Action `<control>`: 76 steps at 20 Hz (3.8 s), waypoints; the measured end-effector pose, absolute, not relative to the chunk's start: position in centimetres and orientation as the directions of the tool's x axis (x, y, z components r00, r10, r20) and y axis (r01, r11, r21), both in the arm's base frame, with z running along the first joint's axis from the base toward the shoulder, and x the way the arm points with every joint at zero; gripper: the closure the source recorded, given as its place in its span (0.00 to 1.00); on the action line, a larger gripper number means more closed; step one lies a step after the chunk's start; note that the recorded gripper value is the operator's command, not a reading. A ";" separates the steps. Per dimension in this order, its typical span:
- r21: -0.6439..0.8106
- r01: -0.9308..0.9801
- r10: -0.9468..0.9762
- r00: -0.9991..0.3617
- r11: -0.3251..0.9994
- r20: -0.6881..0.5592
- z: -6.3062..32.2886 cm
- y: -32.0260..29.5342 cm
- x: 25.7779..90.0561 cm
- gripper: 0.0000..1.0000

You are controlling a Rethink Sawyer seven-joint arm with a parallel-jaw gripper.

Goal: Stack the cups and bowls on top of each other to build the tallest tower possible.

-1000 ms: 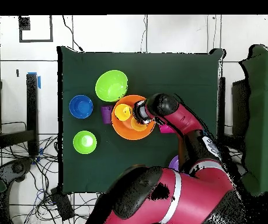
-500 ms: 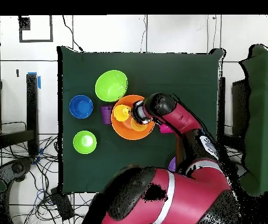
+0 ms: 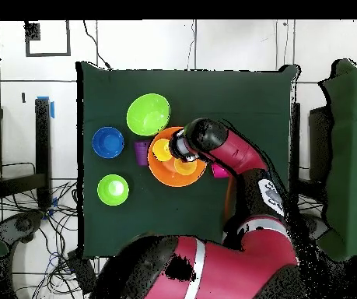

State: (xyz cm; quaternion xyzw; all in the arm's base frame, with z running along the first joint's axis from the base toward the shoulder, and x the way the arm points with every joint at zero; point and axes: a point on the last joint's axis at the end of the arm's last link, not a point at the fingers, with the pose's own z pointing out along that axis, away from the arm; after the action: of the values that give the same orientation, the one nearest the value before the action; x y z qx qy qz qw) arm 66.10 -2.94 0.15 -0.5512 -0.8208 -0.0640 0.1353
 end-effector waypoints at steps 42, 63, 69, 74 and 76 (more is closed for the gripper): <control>-0.040 0.888 0.879 -0.446 0.459 0.167 9.3 -3.3 71.8 0.00; 0.036 0.910 0.901 -0.415 0.413 0.126 11.9 -2.1 81.8 0.00; 0.040 0.914 0.902 -0.405 0.404 0.150 10.7 -1.2 82.1 0.00; 0.045 0.918 0.902 -0.395 0.394 0.171 10.4 -0.6 82.2 0.00; 0.048 0.918 0.902 -0.395 0.393 0.173 10.5 -0.5 82.2 0.00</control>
State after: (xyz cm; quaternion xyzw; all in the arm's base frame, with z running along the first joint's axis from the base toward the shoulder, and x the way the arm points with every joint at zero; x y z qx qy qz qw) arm 82.22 -0.50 10.45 -0.5469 -0.8323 -0.0676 0.0595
